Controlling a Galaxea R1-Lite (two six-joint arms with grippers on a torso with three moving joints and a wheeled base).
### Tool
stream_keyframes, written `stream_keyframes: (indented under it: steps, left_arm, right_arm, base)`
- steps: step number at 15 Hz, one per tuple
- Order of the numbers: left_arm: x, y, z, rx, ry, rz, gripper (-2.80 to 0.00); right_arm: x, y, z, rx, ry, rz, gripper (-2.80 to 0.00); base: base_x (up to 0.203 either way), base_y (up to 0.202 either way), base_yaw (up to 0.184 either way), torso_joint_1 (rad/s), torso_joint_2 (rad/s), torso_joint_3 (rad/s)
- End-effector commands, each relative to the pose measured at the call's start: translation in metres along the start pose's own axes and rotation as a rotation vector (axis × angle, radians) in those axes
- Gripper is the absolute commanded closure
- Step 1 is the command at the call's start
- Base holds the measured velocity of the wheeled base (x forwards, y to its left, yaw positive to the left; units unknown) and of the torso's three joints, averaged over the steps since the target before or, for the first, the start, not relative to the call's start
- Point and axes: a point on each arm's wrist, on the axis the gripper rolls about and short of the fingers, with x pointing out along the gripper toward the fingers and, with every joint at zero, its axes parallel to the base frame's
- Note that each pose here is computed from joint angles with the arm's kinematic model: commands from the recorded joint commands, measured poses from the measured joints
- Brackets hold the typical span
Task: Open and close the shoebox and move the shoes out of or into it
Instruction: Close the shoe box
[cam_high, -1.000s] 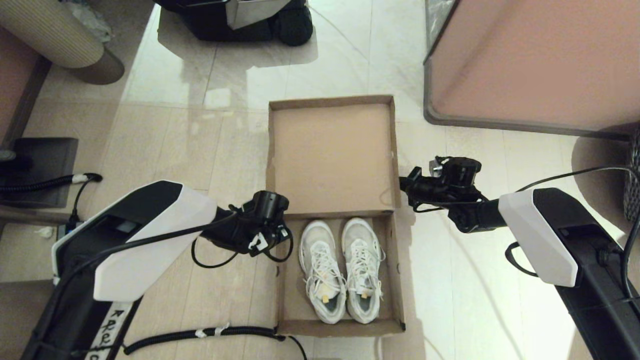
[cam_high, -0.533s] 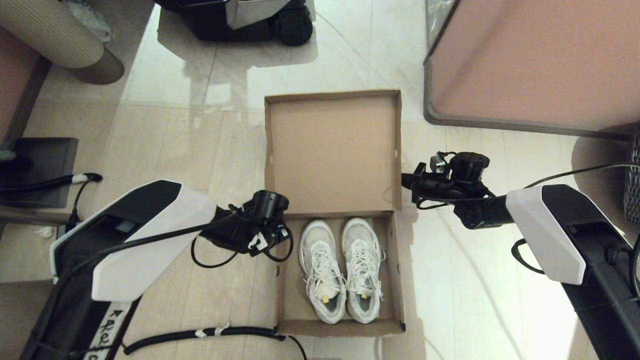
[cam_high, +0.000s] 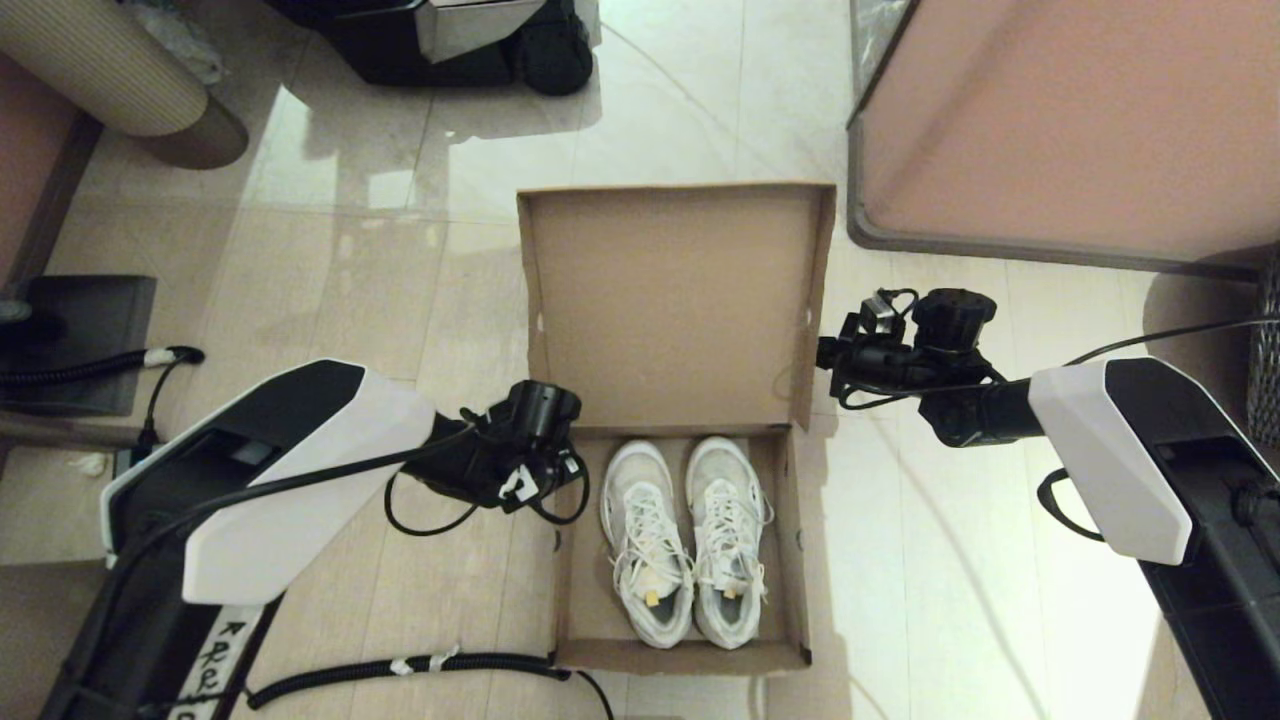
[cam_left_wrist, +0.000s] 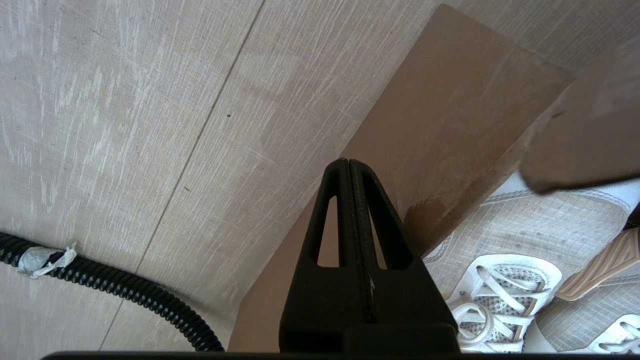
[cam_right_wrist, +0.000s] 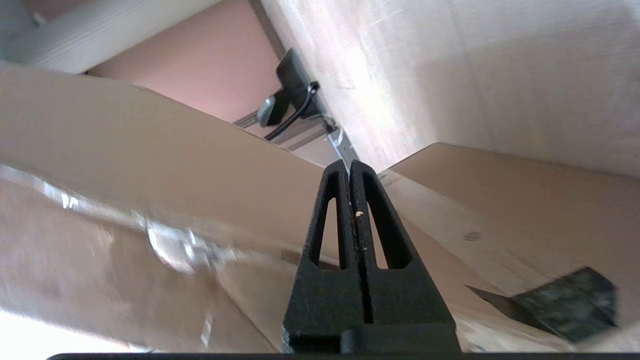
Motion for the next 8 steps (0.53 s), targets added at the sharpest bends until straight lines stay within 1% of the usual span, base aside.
stream_keyframes:
  steps: [1, 3, 7, 8]
  left_arm:
    - [-0.001, 0.000, 0.000, -0.004, -0.002, 0.001, 0.00]
    - [-0.001, 0.000, 0.000, -0.005, -0.004, 0.000, 0.00]
    - [-0.003, -0.001, -0.001, 0.000, 0.001, 0.002, 0.00]
    - [-0.006, -0.001, 0.001, -0.002, -0.005, -0.002, 0.00]
  right_arm:
    - [0.001, 0.011, 0.001, -0.009, 0.028, 0.024, 0.00]
    - [-0.001, 0.019, 0.002, -0.001, 0.059, 0.042, 0.00]
    - [-0.002, 0.034, 0.004, 0.006, 0.082, 0.063, 0.00]
    - [-0.002, 0.039, 0.004, 0.013, 0.097, 0.070, 0.00]
  base:
    - [0.000, 0.000, 0.000, 0.000, 0.00, 0.000]
    - [0.000, 0.000, 0.000, 0.000, 0.00, 0.000]
    - [0.000, 0.000, 0.000, 0.000, 0.00, 0.000]
    - [0.000, 0.000, 0.000, 0.000, 0.00, 0.000]
